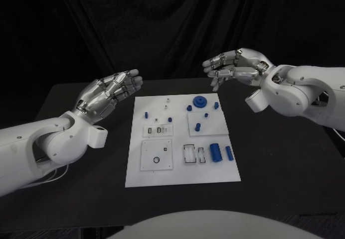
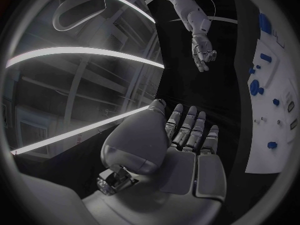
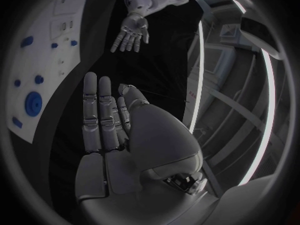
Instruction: Assemble the parts on the task board
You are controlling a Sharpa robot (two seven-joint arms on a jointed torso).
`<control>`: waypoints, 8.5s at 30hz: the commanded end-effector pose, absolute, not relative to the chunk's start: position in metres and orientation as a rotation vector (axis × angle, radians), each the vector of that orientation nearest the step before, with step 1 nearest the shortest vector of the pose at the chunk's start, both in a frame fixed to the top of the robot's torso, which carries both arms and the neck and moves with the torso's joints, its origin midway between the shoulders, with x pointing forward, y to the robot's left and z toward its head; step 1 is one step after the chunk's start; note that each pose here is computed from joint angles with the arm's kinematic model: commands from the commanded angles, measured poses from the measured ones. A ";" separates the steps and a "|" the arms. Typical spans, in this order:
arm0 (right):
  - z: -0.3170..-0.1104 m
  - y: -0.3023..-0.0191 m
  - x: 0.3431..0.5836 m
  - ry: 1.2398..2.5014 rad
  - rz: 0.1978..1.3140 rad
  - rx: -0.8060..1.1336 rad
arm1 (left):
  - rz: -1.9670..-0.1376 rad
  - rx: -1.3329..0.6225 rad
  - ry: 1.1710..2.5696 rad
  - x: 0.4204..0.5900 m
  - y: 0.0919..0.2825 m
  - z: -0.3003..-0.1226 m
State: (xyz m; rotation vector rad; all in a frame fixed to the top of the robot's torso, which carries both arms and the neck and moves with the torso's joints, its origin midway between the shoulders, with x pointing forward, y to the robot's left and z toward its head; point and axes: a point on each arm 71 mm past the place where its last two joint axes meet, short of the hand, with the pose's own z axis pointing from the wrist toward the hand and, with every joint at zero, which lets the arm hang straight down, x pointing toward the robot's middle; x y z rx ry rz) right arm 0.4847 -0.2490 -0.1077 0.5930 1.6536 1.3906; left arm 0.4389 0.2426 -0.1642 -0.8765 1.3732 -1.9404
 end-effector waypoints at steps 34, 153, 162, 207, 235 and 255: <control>-0.098 -0.220 0.471 1.510 0.291 -0.475 | -2.072 -0.806 1.001 0.425 0.254 -0.132; -0.114 -0.134 0.546 1.463 0.567 -0.398 | -2.091 -0.872 1.058 0.432 0.245 -0.142; -0.125 -0.135 0.548 1.493 0.556 -0.391 | -2.092 -0.872 1.061 0.433 0.244 -0.142; -0.139 -0.134 0.543 1.547 0.542 -0.374 | -2.089 -0.885 1.086 0.438 0.243 -0.146; -0.090 -0.216 0.526 1.388 0.533 -0.260 | -2.067 -0.915 1.071 0.437 0.254 -0.146; -0.115 -0.274 0.512 1.516 0.273 -0.232 | -2.074 -0.918 1.083 0.440 0.252 -0.147</control>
